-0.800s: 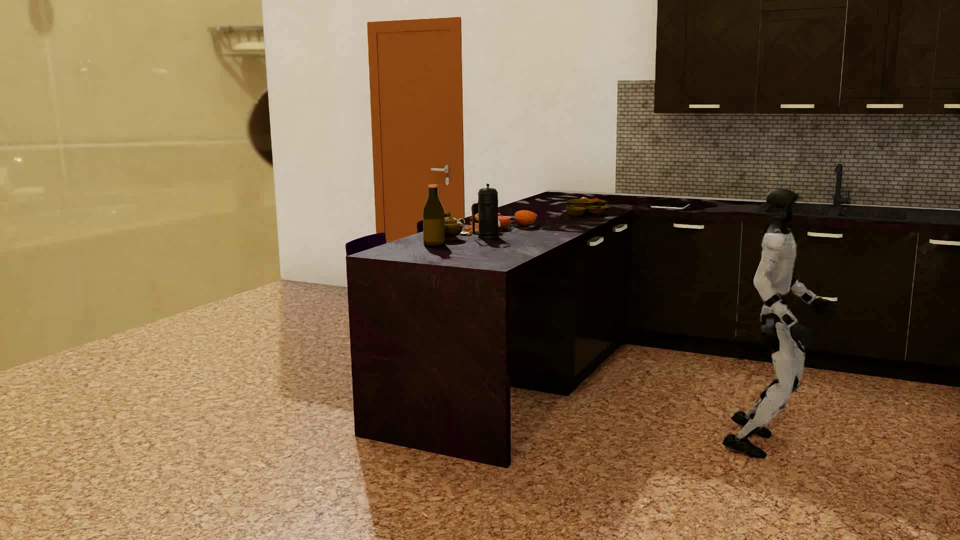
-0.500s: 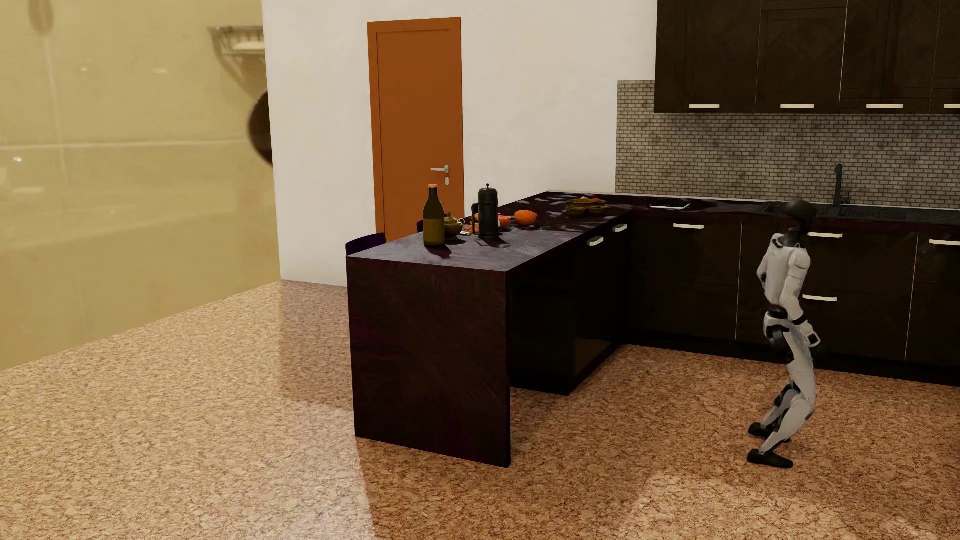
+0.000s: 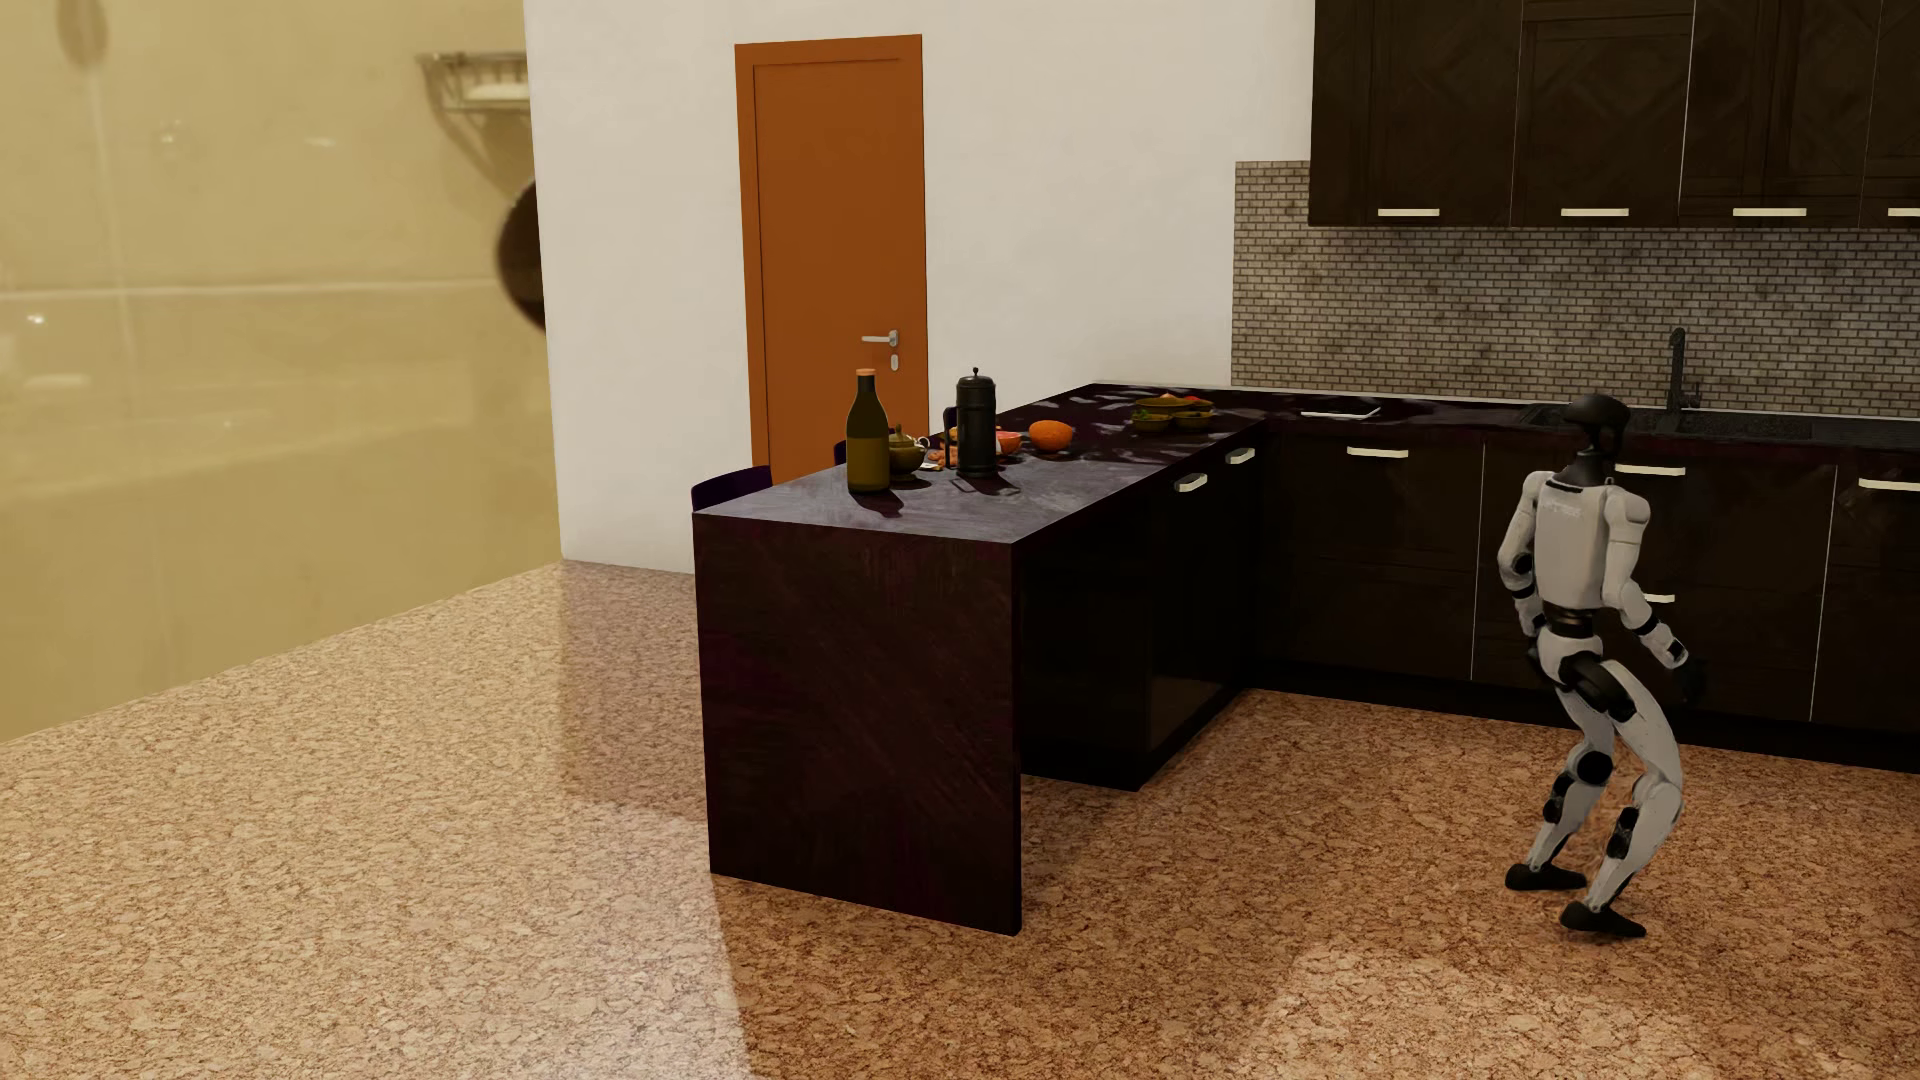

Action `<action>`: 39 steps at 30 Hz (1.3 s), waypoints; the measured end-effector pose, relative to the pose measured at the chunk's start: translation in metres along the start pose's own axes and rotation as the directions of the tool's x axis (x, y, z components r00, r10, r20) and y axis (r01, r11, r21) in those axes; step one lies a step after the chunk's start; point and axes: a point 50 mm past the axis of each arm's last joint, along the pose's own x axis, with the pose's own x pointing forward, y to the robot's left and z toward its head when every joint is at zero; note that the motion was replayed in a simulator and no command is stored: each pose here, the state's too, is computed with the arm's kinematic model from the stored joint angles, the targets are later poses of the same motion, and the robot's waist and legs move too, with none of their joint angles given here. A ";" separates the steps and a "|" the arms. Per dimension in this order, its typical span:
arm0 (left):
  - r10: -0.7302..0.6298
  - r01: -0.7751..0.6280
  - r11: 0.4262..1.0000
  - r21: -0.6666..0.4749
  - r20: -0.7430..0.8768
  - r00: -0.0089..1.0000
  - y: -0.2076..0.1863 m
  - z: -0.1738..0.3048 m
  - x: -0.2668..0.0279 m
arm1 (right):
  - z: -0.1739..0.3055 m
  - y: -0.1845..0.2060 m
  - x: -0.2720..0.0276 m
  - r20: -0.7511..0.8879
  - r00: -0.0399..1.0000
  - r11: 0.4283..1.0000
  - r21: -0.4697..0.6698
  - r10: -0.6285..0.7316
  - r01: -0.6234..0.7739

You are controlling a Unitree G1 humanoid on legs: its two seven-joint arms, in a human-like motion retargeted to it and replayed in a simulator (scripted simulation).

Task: Rotate 180

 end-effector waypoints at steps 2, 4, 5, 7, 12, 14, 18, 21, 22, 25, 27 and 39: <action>0.064 -0.063 0.997 -0.035 0.036 0.997 0.002 0.004 -0.004 | -0.027 -0.028 -0.013 -0.066 0.997 0.998 -0.057 -0.032 0.028; 0.075 -0.075 0.997 0.012 0.027 0.997 -0.006 0.016 0.003 | -0.022 -0.025 -0.009 -0.073 0.996 0.997 -0.059 -0.049 0.045; 0.070 -0.070 0.997 0.016 0.017 0.997 -0.007 0.022 0.007 | -0.008 -0.015 -0.004 -0.036 0.999 0.998 -0.056 -0.040 0.038; 0.039 -0.039 0.999 0.016 0.016 0.999 -0.007 0.023 0.006 | -0.012 -0.013 -0.007 -0.022 0.997 0.997 -0.023 -0.069 0.069; -0.031 0.032 0.999 -0.002 0.045 0.999 -0.015 0.017 0.003 | 0.004 -0.004 0.000 0.022 1.000 1.000 0.011 0.004 -0.005; -0.009 0.009 1.000 0.001 0.051 0.999 -0.009 0.013 0.001 | 0.009 0.000 0.001 0.044 0.997 0.998 0.000 0.057 -0.057; 0.023 -0.022 0.998 -0.051 0.027 0.999 -0.011 0.004 -0.001 | -0.007 0.003 -0.004 -0.026 0.995 0.995 -0.014 0.093 -0.094; 0.100 -0.101 0.995 -0.027 -0.044 0.994 -0.003 -0.006 -0.004 | -0.006 -0.009 -0.003 -0.050 0.997 0.997 -0.047 0.066 -0.068; 0.112 -0.113 0.994 0.004 -0.088 0.990 0.004 -0.013 -0.004 | 0.005 0.000 0.002 -0.014 0.997 0.996 -0.044 0.078 -0.079; 0.088 -0.090 0.995 -0.042 -0.048 0.995 -0.012 0.000 -0.002 | -0.013 0.000 -0.008 -0.019 0.998 0.996 -0.070 0.058 -0.059; 0.116 -0.116 0.993 -0.006 -0.018 0.993 -0.006 0.005 -0.001 | -0.002 0.000 -0.003 0.001 0.998 0.997 -0.049 0.062 -0.062; 0.100 -0.087 0.992 -0.089 0.151 0.984 -0.001 0.020 -0.002 | -0.032 -0.037 -0.009 -0.178 0.983 0.996 -0.090 -0.039 0.024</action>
